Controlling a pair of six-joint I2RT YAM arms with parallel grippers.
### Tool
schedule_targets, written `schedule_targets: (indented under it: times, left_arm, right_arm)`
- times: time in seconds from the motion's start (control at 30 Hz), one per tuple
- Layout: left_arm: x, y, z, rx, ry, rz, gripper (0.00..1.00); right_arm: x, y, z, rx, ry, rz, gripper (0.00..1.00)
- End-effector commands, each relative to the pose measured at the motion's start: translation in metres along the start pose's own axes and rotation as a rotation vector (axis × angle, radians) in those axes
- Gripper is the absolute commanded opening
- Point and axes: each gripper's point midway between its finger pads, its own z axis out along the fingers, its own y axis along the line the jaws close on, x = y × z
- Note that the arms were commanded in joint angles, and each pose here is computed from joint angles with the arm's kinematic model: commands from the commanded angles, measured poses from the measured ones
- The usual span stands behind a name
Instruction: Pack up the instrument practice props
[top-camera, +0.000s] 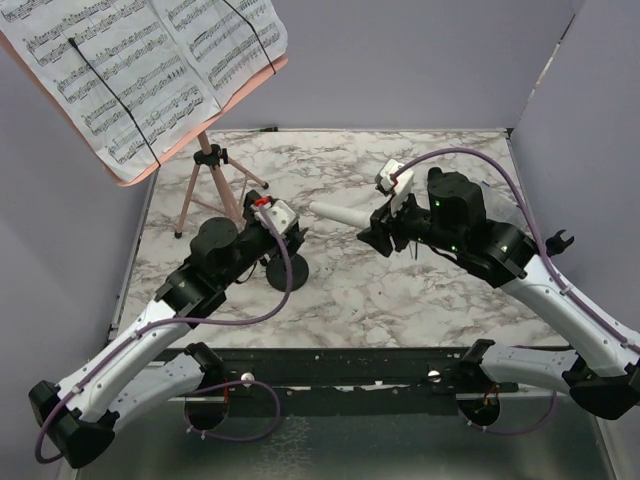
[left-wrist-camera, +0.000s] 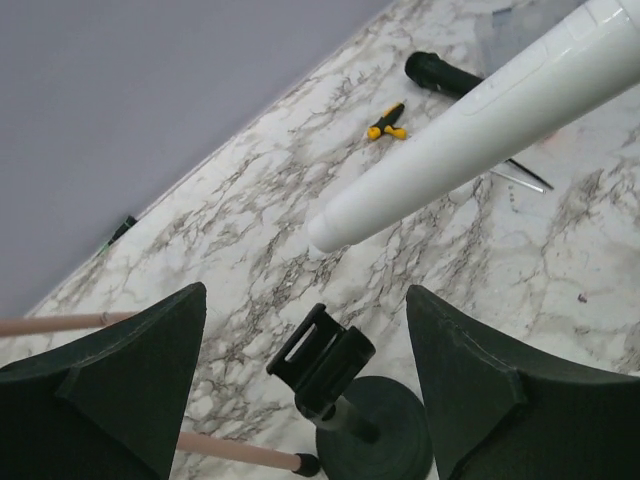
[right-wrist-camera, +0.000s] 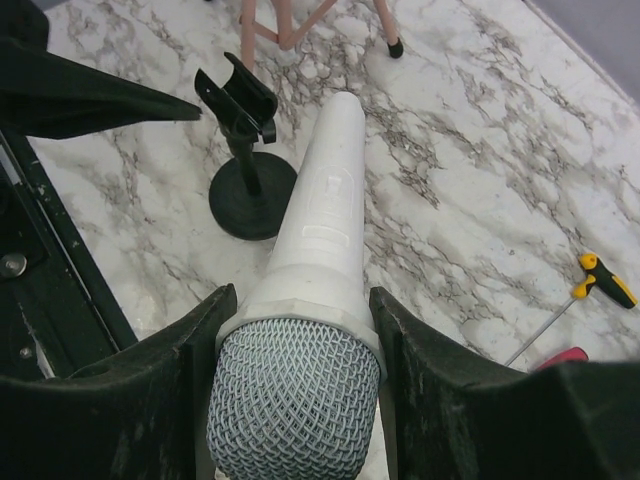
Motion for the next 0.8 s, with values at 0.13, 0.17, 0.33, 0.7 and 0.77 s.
schedule_targets:
  times: [0.13,0.17,0.33,0.7,0.77]
  left_arm:
    - [-0.016,-0.039,0.049,0.290,-0.033,0.228,0.82]
    - [-0.016,-0.043,0.053,0.315,-0.036,0.232,0.82]
    - [-0.023,-0.053,0.067,0.372,-0.057,0.263,0.82]
    - [-0.048,-0.096,0.085,0.525,-0.138,0.289,0.81]
    - [-0.050,-0.108,0.087,0.550,-0.144,0.298,0.80]
  right_arm:
    - [-0.009,0.009,-0.009,-0.051,-0.007,-0.002,0.01]
    - [-0.010,0.009,-0.010,-0.047,-0.008,-0.002,0.01]
    - [-0.011,0.007,-0.016,-0.034,-0.012,0.004,0.01]
    - [-0.009,0.013,-0.011,-0.070,-0.003,0.006,0.01]
    - [-0.009,0.013,-0.011,-0.072,-0.002,0.002,0.01]
